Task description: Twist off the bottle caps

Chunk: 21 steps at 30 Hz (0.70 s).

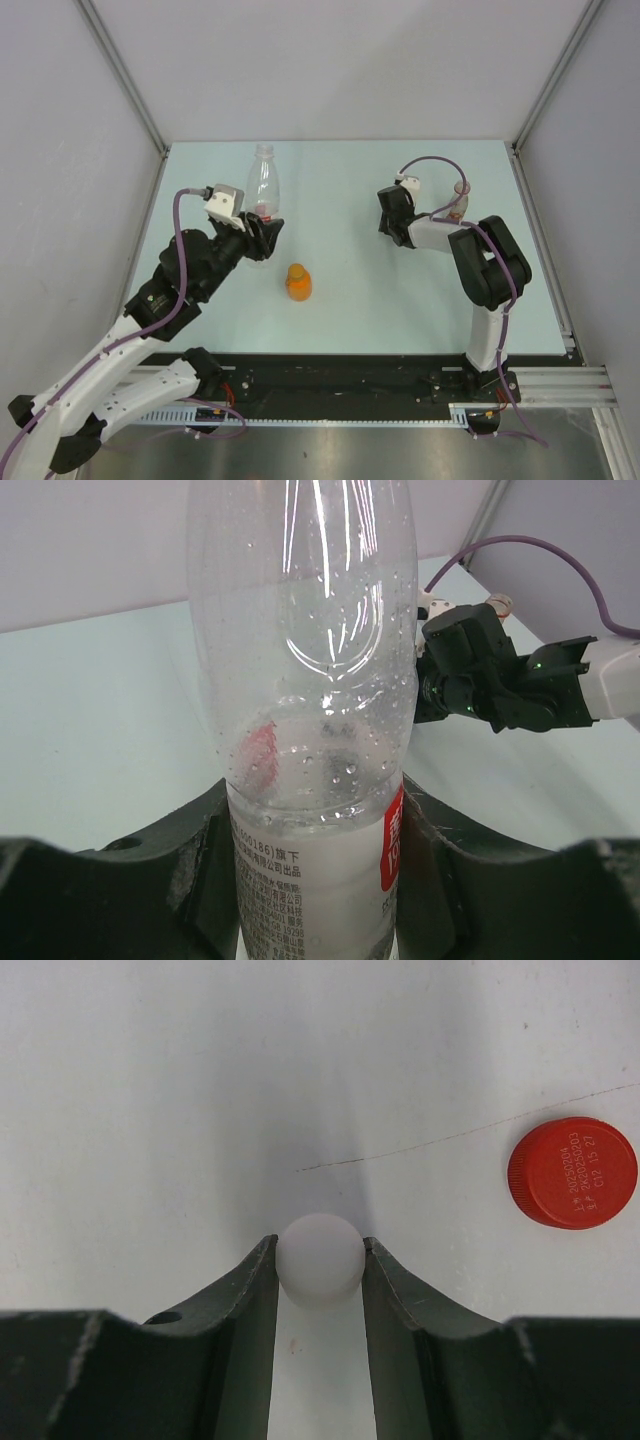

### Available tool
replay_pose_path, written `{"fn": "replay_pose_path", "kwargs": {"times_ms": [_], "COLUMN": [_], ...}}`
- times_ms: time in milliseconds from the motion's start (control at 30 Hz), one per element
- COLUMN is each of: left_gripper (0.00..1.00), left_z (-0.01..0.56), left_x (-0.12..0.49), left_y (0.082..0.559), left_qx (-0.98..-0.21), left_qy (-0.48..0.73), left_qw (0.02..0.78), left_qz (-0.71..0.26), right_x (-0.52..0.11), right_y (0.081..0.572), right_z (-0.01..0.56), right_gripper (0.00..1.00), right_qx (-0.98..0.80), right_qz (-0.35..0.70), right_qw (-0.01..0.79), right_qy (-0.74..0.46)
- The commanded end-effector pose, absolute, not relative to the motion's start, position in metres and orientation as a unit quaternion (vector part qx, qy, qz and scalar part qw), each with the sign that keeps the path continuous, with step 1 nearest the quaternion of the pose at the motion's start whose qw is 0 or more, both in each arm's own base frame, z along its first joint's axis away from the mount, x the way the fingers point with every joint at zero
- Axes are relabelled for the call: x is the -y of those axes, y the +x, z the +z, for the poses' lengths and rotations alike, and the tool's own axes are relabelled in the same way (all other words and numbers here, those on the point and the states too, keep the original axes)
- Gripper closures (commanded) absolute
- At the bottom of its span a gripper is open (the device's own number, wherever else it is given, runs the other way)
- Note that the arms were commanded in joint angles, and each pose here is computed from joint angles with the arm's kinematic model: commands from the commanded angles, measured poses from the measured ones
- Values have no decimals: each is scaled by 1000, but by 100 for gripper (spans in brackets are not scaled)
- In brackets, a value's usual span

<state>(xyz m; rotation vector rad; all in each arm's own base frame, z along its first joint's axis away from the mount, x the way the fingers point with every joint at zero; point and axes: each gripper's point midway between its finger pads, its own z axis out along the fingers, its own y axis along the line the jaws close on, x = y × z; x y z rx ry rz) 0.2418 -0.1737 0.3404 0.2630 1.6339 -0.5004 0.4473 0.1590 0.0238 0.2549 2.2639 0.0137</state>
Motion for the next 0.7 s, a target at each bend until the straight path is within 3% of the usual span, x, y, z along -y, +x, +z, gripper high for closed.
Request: {"fn": "replay_pose_path", "kwargs": {"times_ms": [0,367,667], "left_gripper": [88,85,84], "left_z": [347,345,343], "left_x": [173,174,173], "left_y": [243,241,241], "left_qx": [-711,-712,-713], "left_qy": [104,107,110], "left_qw": [657,654,654], "left_qz": [-227,-231,-229], "right_x": [-158,-155,-153], "right_y": [440,436,431], "right_z": [13,9,10], "right_gripper": [70,51,45], "right_qx": [-915,-919,-922], "right_qz": [-4,-9,-12], "right_qw": [393,382,375], "right_qy": [91,92,99]}}
